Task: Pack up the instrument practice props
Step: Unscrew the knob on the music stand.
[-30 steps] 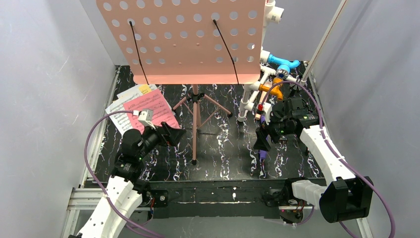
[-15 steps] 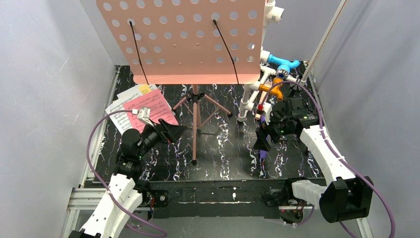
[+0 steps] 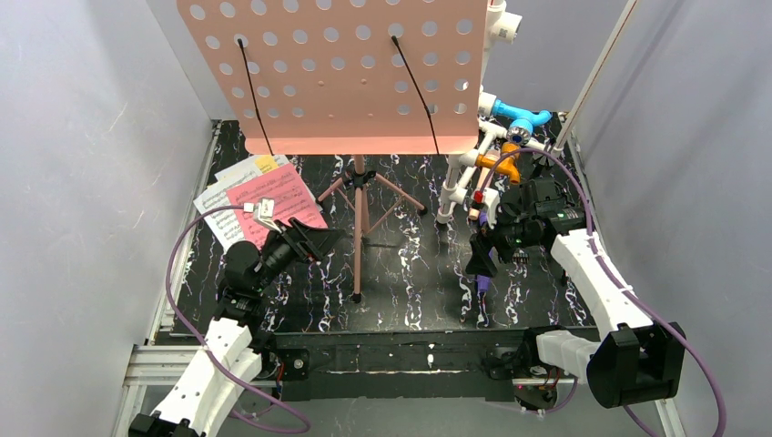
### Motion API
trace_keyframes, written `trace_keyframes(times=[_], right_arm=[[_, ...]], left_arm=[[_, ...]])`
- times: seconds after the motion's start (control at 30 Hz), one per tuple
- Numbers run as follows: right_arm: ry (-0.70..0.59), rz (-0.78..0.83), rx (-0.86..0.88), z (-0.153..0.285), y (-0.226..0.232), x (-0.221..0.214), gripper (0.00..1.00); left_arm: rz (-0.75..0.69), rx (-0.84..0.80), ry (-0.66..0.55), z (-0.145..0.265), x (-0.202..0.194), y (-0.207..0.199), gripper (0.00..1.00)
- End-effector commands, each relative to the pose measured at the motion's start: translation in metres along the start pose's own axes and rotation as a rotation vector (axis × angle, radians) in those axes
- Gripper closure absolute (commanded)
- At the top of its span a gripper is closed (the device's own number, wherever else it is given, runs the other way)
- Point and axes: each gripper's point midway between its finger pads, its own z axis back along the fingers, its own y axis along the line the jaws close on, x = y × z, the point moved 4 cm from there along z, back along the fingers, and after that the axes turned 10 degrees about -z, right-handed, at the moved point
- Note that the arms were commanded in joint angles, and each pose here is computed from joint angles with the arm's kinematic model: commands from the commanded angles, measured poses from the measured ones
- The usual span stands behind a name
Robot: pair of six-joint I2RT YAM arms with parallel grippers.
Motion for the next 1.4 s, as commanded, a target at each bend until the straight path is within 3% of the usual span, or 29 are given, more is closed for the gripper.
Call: trace_keyframes(times=[0.0, 0.17, 0.43, 0.6, 0.83, 0.93, 1.13, 1.37], right_arm=[[-0.025, 0.022, 0.007, -0.004, -0.003, 0.012, 0.00], [-0.015, 0.026, 0.014, -0.009, -0.005, 0.015, 0.00], [-0.017, 0.027, 0.018, -0.009, -0.004, 0.014, 0.00], [-0.016, 0.026, 0.015, -0.009, -0.004, 0.013, 0.00], [-0.015, 0.025, 0.010, -0.009, -0.004, 0.013, 0.00], [-0.014, 0.024, 0.011, -0.009, -0.005, 0.013, 0.00], [-0.015, 0.025, 0.008, -0.009, -0.005, 0.013, 0.00], [-0.014, 0.025, 0.005, -0.009, -0.005, 0.013, 0.00]], left_arm=[[0.005, 0.011, -0.060, 0.000, 0.008, 0.002, 0.00], [0.109, 0.109, -0.130, -0.004, 0.016, 0.015, 0.00], [0.129, 0.032, -0.214, -0.019, 0.059, -0.009, 0.00], [0.223, -0.058, -0.223, -0.040, 0.080, -0.023, 0.17], [0.321, -0.102, -0.205, -0.055, 0.094, -0.031, 0.32], [0.408, -0.093, -0.190, -0.058, 0.093, -0.028, 0.44], [0.486, -0.085, -0.150, -0.064, 0.084, -0.027, 0.48], [0.524, -0.073, -0.108, -0.073, 0.081, -0.030, 0.62]])
